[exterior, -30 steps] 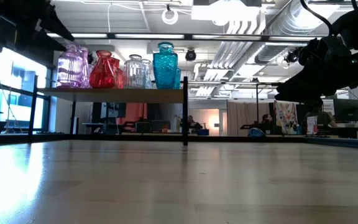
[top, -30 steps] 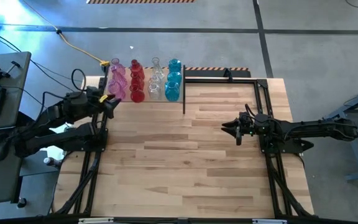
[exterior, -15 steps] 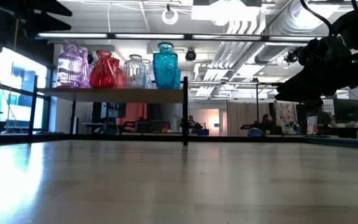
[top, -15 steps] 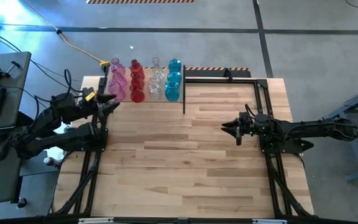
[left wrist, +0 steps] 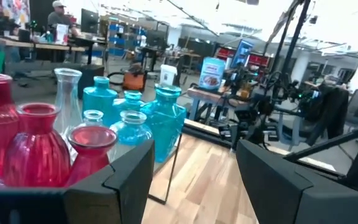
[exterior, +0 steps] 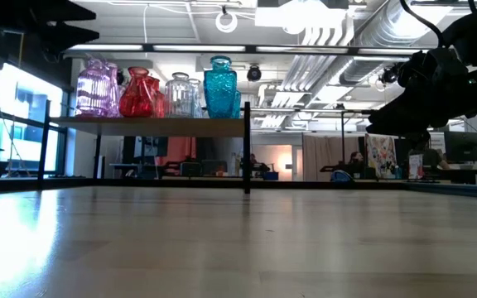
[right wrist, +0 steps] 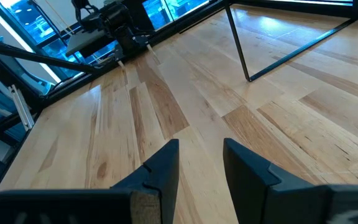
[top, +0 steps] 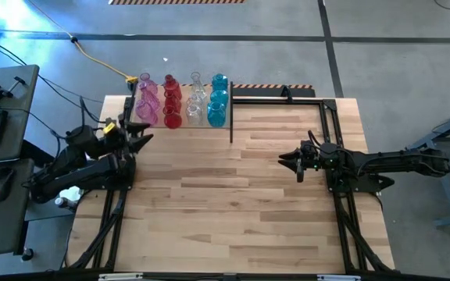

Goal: Sort vases onto shelf
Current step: Return to Home Position

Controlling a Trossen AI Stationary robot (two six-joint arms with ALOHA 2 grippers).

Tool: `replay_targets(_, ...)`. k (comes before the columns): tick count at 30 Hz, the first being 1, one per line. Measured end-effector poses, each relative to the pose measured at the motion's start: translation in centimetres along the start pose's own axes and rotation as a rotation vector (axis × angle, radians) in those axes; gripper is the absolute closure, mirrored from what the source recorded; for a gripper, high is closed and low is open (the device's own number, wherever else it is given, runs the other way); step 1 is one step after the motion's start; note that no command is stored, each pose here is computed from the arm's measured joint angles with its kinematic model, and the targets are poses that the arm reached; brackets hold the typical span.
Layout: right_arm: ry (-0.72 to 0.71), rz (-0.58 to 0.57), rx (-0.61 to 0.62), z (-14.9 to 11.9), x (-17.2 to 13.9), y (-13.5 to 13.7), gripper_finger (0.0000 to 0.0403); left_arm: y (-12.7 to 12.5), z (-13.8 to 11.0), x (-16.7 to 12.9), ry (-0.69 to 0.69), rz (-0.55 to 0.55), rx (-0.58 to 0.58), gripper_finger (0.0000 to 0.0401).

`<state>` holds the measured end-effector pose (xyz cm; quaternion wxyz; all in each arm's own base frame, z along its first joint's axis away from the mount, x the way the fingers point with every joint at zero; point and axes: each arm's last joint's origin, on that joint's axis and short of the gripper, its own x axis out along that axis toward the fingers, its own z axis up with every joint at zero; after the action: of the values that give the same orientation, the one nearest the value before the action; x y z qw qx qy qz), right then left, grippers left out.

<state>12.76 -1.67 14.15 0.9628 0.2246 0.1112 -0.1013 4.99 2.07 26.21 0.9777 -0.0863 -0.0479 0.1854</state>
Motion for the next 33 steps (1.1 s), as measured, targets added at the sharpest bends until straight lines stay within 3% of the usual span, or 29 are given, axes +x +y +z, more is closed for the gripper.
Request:
replay_targets(6,0.000,0.000,0.000,0.0,0.0,0.0,0.0293,0.3,-1.5,0.9,0.009,-0.008,0.060,0.0182)
replay_targets(23,-0.001,0.000,0.000,0.0,0.0,0.0,0.0293,1.5,-7.6,3.4,0.020,-0.008,0.079,0.0182)
replay_targets(33,0.000,0.000,0.000,0.0,0.0,0.0,0.0293,1.9,-9.4,3.8,0.040,-0.004,0.083,0.0182)
